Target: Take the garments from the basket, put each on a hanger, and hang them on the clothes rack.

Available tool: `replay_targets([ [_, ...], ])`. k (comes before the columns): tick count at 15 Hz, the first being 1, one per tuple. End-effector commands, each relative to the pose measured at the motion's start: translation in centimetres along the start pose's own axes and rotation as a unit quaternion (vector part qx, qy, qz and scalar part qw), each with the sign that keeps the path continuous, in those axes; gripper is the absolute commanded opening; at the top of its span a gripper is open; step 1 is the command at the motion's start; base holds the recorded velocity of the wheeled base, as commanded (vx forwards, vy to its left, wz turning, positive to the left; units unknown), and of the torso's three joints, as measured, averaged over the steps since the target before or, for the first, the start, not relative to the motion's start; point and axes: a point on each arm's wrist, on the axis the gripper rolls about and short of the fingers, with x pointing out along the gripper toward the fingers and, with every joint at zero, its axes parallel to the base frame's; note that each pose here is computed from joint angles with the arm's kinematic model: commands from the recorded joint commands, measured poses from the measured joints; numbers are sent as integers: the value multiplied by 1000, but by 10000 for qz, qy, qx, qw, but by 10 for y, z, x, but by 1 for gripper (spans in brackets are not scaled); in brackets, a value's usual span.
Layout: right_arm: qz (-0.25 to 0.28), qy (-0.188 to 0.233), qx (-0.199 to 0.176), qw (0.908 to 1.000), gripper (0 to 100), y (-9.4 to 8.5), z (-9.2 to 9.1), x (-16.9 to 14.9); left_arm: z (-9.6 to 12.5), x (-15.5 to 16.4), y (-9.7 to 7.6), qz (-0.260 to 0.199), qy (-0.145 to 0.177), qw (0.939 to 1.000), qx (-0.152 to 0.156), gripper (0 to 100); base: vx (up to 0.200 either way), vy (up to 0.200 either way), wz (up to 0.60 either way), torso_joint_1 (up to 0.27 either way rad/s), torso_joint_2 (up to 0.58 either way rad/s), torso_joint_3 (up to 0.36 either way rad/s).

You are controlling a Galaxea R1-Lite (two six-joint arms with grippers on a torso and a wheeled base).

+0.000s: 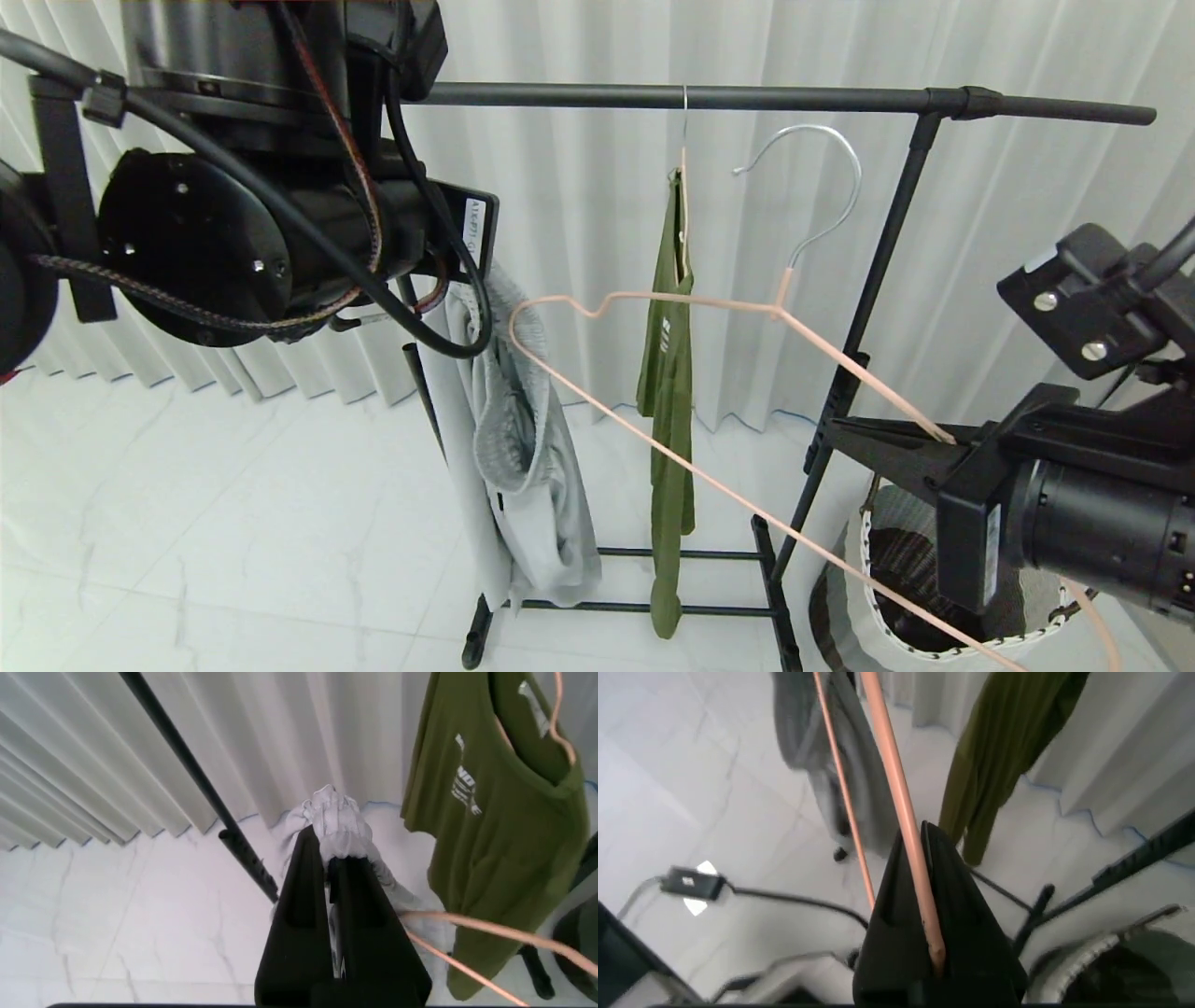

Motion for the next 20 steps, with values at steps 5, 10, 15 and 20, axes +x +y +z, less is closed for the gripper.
replay_targets([
  [5,35,-313,122,9994,0,8,4,20,3,-7,-7,-179,-86,9998,-71,0,0,0,0,0,0,0],
  [10,276,-335,91,9990,0,8,-5,18,6,-17,-16,-412,-167,9988,-195,0,0,0,0,0,0,0],
  [15,368,-506,139,9979,0,6,-7,15,7,-26,-19,-577,-239,9979,-197,0,0,0,0,0,0,0],
  [20,424,-762,221,9959,0,8,-1,16,7,-35,-29,-797,-279,9963,-140,0,0,0,0,0,0,0],
])
